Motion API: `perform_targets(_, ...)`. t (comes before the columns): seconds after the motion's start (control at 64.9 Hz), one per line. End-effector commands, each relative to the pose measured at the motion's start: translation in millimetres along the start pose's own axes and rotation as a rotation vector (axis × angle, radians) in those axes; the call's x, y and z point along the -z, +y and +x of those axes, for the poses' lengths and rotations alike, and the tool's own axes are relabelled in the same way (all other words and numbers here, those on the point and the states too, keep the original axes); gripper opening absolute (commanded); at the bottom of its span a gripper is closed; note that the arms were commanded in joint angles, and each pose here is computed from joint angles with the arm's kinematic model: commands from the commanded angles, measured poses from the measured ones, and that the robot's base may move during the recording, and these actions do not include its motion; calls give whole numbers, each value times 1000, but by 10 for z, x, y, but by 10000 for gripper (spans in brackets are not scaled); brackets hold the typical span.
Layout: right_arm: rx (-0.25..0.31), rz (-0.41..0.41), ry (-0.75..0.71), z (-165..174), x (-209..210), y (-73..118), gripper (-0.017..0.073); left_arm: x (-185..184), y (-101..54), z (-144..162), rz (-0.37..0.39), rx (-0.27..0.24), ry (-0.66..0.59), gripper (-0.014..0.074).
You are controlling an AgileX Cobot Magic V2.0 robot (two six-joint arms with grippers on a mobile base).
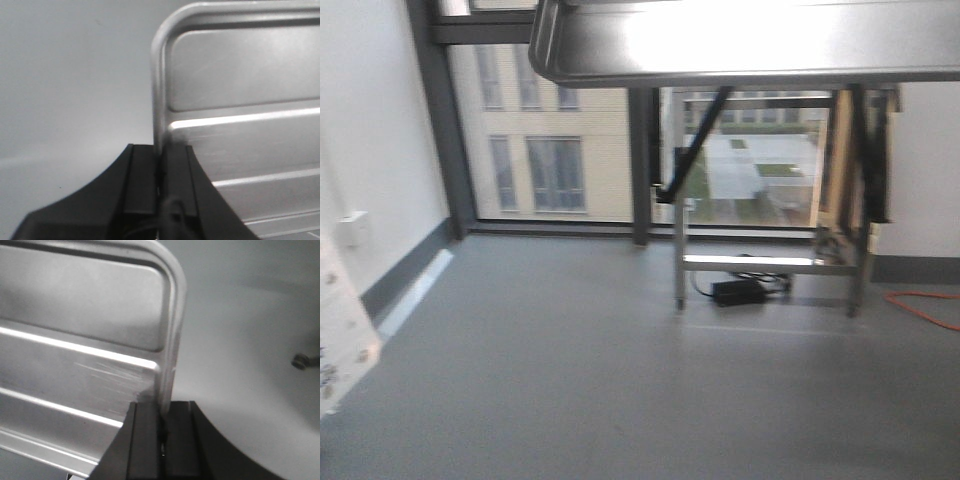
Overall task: Grab silver tray and place in blue box
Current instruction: 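Drive the base to the blue bin while holding the tray with both grippers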
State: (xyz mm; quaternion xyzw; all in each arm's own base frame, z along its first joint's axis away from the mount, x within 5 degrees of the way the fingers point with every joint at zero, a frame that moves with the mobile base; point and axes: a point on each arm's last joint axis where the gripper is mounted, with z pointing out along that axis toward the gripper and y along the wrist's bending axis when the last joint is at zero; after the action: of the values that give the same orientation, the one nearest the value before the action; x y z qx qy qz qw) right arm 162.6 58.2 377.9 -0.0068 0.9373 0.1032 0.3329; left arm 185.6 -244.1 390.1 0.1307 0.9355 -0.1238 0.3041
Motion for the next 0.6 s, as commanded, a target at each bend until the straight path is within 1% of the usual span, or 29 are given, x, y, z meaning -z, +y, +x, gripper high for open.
perform_targets(0.0,28,11,-102,-107,113,-17,57,201,74,-100,-4,-11,-81,-97)
perform_targets(0.586,28,11,-102,-107,113,-17,57,201,74,-100,-4,-11,-81,-97)
